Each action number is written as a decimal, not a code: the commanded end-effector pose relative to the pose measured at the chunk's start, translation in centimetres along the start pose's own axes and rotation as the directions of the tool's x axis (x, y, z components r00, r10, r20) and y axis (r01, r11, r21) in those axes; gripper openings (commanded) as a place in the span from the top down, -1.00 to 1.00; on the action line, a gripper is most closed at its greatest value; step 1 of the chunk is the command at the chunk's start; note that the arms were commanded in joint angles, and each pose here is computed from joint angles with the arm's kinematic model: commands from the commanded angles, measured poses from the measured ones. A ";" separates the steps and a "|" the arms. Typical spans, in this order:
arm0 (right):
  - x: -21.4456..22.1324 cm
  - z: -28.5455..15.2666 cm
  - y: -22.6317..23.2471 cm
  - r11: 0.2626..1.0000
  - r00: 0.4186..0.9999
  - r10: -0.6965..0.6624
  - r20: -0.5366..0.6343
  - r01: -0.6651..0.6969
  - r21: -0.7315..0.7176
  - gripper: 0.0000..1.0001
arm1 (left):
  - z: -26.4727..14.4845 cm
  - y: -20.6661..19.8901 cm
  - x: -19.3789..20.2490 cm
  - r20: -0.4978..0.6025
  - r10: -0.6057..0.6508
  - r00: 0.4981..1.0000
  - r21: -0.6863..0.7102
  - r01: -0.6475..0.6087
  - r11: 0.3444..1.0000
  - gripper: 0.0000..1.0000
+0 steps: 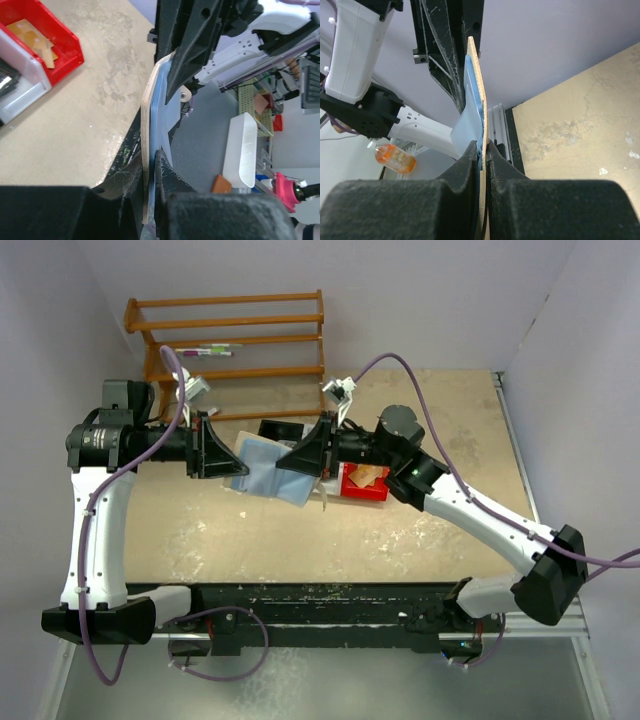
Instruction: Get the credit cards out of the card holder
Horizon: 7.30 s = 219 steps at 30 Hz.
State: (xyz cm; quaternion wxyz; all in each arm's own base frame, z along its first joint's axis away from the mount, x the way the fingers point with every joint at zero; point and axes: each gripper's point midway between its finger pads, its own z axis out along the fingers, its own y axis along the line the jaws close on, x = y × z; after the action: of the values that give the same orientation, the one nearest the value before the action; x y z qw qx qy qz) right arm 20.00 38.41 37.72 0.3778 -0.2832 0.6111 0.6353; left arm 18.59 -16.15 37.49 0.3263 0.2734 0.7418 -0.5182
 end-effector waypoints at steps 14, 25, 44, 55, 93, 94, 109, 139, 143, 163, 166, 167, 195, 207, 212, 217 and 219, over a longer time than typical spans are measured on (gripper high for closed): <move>-9.2 -6.3 0.7 0.950 0.940 -0.273 0.204 0.230 0.211 -0.78 | -0.9 2.0 -1.2 0.002 0.146 0.989 -0.189 -0.143 0.972 1.00; -7.3 -1.1 1.6 0.937 0.935 -0.303 0.183 0.258 0.235 -0.65 | -5.7 9.1 -3.0 -0.093 0.299 0.950 -0.644 -0.286 0.709 1.00; -6.8 1.1 -2.6 0.799 0.947 -0.300 0.116 0.183 0.573 -0.69 | -2.8 4.2 -1.5 -0.036 0.271 0.962 -0.398 -0.262 0.879 1.00; -2.6 -1.0 7.5 0.992 0.994 0.010 0.105 0.003 -0.127 -0.14 | 0.2 -1.3 -1.9 0.056 -0.017 0.998 0.105 0.011 0.994 1.00; -2.7 -0.1 5.7 0.971 0.992 0.108 0.068 -0.090 -0.222 0.44 | -0.1 -3.7 -1.8 0.055 -0.062 0.997 0.235 0.047 0.971 1.00; -2.7 -0.1 6.0 0.967 0.992 0.110 0.068 -0.091 -0.237 0.50 | -0.1 -3.7 -1.8 0.055 -0.059 0.997 0.236 0.044 0.971 1.00; -2.3 -1.9 6.3 0.934 0.985 0.163 0.053 -0.136 -0.331 0.86 | -0.3 -4.4 -1.9 0.058 -0.057 0.997 0.264 0.040 0.964 1.00; -1.5 -1.5 3.9 0.944 0.971 0.229 0.076 -0.202 -0.261 1.00 | 0.0 -2.5 -1.9 0.058 -0.035 0.998 0.151 0.026 0.988 1.00; -0.7 -2.3 1.6 0.953 0.962 0.257 0.093 -0.236 -0.189 1.00 | 0.1 -1.1 -1.9 0.056 -0.020 0.998 0.069 0.016 0.997 1.00; 1.6 -6.8 -9.6 0.922 0.948 0.294 0.120 -0.314 0.228 1.00 | -4.3 10.7 -2.2 -0.060 0.120 0.991 -0.613 -0.131 0.779 1.00; 2.1 -6.3 -12.1 0.903 0.952 0.289 0.103 -0.307 0.301 1.00 | -5.7 11.5 -2.2 -0.107 0.167 0.980 -0.676 -0.195 0.711 1.00; 2.2 -6.2 -13.0 0.896 0.953 0.288 0.099 -0.304 0.323 1.00 | -5.9 11.5 -2.2 -0.116 0.178 0.977 -0.682 -0.209 0.701 1.00; 6.9 2.3 -32.4 0.679 0.919 0.383 0.099 -0.353 0.644 1.00 | -2.0 -0.6 -0.1 -0.042 0.241 0.970 -0.176 -0.245 0.953 1.00; 7.0 1.6 -31.8 0.641 0.933 0.355 0.058 -0.288 0.711 0.41 | -1.9 -1.3 -0.8 -0.020 0.247 0.969 -0.151 -0.248 0.957 1.00; 4.4 0.3 -28.6 0.671 0.973 0.229 0.022 -0.174 0.721 0.37 | -1.9 -1.3 -1.1 -0.015 0.248 0.969 -0.149 -0.248 0.957 1.00; 0.0 -1.4 -21.5 0.768 0.991 0.123 0.050 -0.127 0.627 -0.02 | -1.6 -1.6 -1.1 -0.002 0.223 0.975 -0.111 -0.222 0.969 1.00; -2.3 -2.5 -18.3 0.815 0.994 0.069 0.082 -0.103 0.570 -0.27 | -1.4 -1.7 -1.0 0.002 0.208 0.978 -0.090 -0.207 0.974 1.00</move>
State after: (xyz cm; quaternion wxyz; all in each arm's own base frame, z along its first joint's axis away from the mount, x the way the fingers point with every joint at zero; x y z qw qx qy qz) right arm 38.34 36.51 19.25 0.3502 -0.0651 0.8512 0.3854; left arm 18.01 -14.67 38.01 0.3841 0.3206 0.7582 -0.4182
